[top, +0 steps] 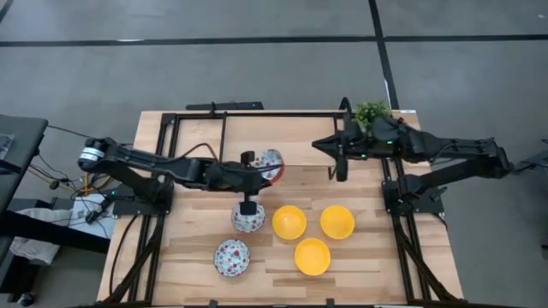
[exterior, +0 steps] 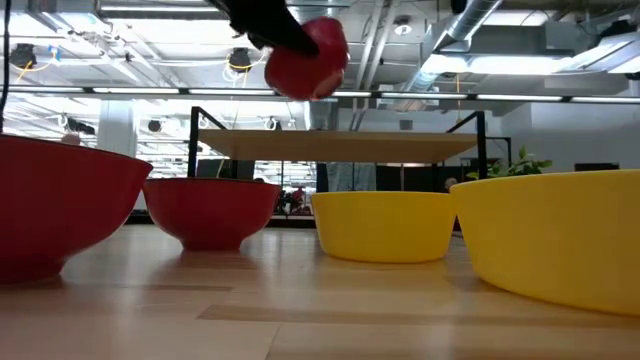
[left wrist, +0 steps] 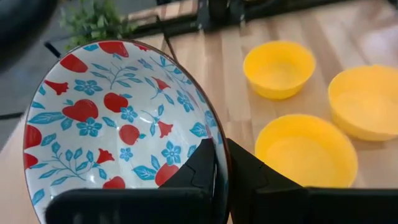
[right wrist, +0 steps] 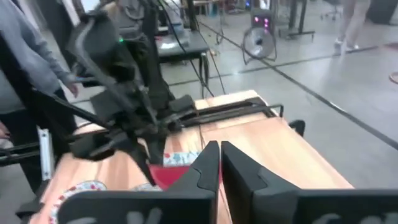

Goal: Pick & Place Mini bowls
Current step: Put the top left red patterned bowl on the shelf

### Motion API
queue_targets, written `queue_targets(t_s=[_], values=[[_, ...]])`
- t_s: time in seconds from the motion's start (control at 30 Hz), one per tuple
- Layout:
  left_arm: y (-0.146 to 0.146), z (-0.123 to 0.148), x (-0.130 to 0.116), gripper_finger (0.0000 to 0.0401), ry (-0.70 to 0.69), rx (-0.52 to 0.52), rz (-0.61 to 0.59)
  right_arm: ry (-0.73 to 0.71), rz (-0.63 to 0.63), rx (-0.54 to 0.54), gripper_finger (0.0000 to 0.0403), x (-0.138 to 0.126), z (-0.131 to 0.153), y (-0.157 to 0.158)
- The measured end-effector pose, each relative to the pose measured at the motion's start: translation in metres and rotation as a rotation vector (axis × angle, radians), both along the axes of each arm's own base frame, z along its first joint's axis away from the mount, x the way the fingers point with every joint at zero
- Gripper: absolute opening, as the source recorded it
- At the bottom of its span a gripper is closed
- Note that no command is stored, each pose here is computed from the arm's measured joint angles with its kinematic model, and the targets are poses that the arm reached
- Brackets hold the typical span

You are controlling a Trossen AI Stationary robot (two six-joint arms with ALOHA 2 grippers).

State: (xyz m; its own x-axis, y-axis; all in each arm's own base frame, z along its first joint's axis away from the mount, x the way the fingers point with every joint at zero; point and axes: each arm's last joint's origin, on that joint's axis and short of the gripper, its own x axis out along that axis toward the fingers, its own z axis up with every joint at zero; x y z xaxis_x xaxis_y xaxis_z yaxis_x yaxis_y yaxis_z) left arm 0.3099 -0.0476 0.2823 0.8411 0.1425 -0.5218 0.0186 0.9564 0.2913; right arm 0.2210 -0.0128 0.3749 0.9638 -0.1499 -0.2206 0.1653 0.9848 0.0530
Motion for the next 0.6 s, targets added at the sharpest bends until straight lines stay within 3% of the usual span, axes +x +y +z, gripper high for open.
queue_targets(t_s=[0.33, 0.47, 0.6], values=[[-0.003, 0.002, 0.003, 0.0019, 0.003, 0.015, -0.061, 0.167, 0.041, -0.092, 0.0094, 0.046, -0.028, -0.001], [-0.007, 0.005, -0.001, 0.0019, 0.004, -0.011, -0.110, 0.196, 0.108, -0.209, 0.0108, 0.059, -0.024, 0.006], [-0.016, 0.009, -0.010, 0.0019, 0.035, -0.068, -0.251, 0.238, 0.229, -0.349, 0.0113, 0.069, -0.016, 0.018]])
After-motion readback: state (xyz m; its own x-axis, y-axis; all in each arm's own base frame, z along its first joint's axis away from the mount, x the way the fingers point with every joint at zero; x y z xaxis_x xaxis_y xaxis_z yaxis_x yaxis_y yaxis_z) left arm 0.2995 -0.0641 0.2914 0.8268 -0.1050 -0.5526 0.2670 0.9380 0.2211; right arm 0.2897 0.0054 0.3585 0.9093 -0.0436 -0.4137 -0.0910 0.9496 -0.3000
